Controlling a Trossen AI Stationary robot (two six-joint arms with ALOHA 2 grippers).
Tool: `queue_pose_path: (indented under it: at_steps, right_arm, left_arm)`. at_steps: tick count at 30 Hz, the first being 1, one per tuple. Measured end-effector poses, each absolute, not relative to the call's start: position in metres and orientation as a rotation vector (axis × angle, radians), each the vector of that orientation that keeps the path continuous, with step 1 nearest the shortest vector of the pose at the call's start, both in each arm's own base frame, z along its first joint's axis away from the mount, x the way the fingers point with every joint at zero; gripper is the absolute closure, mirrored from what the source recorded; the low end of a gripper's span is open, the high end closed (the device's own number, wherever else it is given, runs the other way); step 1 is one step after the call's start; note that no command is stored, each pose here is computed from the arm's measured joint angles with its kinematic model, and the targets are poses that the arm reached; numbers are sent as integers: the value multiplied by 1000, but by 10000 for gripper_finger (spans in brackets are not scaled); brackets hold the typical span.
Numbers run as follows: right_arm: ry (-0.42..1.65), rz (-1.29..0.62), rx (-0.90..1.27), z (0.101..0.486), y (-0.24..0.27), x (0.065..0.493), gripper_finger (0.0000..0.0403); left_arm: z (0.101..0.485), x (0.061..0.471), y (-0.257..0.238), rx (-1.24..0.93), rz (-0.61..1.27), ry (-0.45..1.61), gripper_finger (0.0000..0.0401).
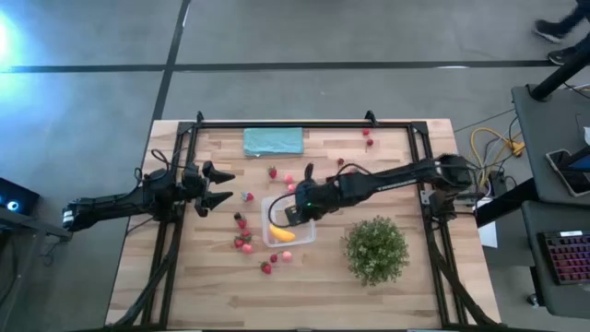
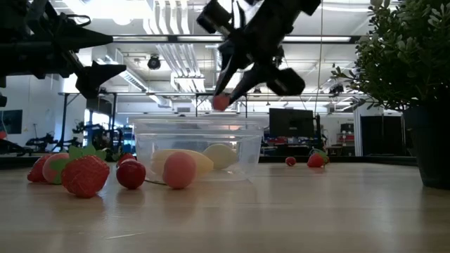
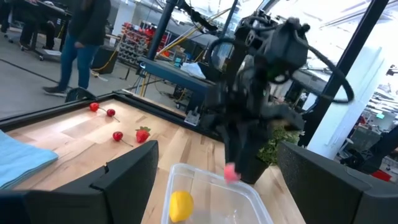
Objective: Pick and placing Produce into tupperware
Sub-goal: Put the pink peach into the transparent bin, then put the red cherry into the transparent bin
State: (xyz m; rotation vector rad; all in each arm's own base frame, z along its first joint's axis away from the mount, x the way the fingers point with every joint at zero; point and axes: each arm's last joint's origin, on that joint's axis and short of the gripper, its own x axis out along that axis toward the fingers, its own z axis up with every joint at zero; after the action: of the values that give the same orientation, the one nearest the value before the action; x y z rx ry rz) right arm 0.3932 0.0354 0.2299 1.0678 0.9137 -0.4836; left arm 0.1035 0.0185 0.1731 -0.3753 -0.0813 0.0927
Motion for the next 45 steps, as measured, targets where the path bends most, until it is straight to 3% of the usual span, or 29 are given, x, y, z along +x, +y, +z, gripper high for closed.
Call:
queue_pose_path:
  at_steps: [5,10,15,20,24,27,35,40,45]
  right_arm:
    - [1002,-461,1060,208,42,413,308]
    - [1073,-487,971,208,42,433,247]
    - [1027,-599,776,243,35,441,198]
    - [1104,-856,661,281,2,418,179]
    - [1267,-1081,701,296,-39,390,177]
    - [1235,-1076,754,298,-71,382,177]
    - [1306,-1384,907,268,-162,328,177]
    - [1293,-1470,1112,240,-203,284,177]
    - [1095,-1439,1322,217,-231,251,177]
  left_arm:
    - [173,104,18,-376,93,-79,87]
    - [173,103,18,-375,93,-82,87]
    - [173,104,18,-375,93,-80,87]
    - [173,104,18,-375,93,-80,87]
    - [173,104,18,-376,93,-80,87]
    - [173,103,18,-375,93,-81,87]
    - [173,104,19,-376,94,-75,87]
    - [172,104,19,-377,95,-70,87]
    - [172,104,19,-377,95,-67,87]
